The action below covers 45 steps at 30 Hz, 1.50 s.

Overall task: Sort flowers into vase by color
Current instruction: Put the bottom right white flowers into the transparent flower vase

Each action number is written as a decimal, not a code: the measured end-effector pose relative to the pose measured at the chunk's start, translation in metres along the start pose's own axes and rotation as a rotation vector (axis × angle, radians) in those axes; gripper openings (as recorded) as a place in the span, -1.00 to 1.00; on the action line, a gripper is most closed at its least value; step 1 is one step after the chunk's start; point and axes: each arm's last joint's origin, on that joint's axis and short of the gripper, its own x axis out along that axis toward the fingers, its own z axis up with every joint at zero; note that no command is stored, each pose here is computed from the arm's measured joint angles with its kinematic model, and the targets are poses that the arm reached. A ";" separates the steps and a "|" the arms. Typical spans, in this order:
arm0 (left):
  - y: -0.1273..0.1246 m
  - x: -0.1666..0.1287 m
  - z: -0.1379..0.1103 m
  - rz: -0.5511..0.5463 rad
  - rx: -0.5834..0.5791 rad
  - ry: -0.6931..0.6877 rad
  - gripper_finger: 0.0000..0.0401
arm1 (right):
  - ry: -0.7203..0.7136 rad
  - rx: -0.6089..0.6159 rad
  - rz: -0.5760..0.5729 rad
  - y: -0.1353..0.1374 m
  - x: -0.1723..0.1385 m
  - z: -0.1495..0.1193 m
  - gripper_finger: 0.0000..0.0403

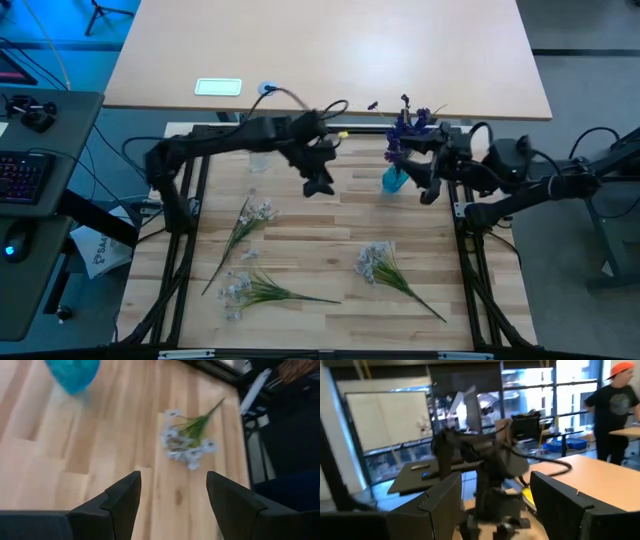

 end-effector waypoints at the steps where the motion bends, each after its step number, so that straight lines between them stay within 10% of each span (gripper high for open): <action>1: -0.004 -0.002 -0.010 -0.004 -0.014 -0.014 0.07 | 0.010 0.003 0.021 0.002 0.002 -0.002 0.15; 7: -0.021 -0.019 -0.077 -0.004 -0.112 -0.172 0.07 | 0.209 0.205 0.211 0.008 0.003 -0.019 0.15; 14: -0.032 -0.033 -0.135 0.002 -0.204 -0.443 0.06 | 0.761 0.531 0.180 0.024 -0.005 -0.068 0.15; 25: -0.029 -0.038 -0.150 -0.023 -0.281 -0.466 0.06 | 1.632 0.441 0.048 0.106 -0.023 -0.174 0.15; 36: -0.028 -0.036 -0.150 -0.039 -0.265 -0.443 0.06 | 1.804 0.309 -0.209 0.137 -0.024 -0.247 0.15; 45: -0.030 -0.035 -0.151 -0.100 -0.308 -0.414 0.06 | 1.807 0.533 -0.222 0.102 -0.052 -0.274 0.15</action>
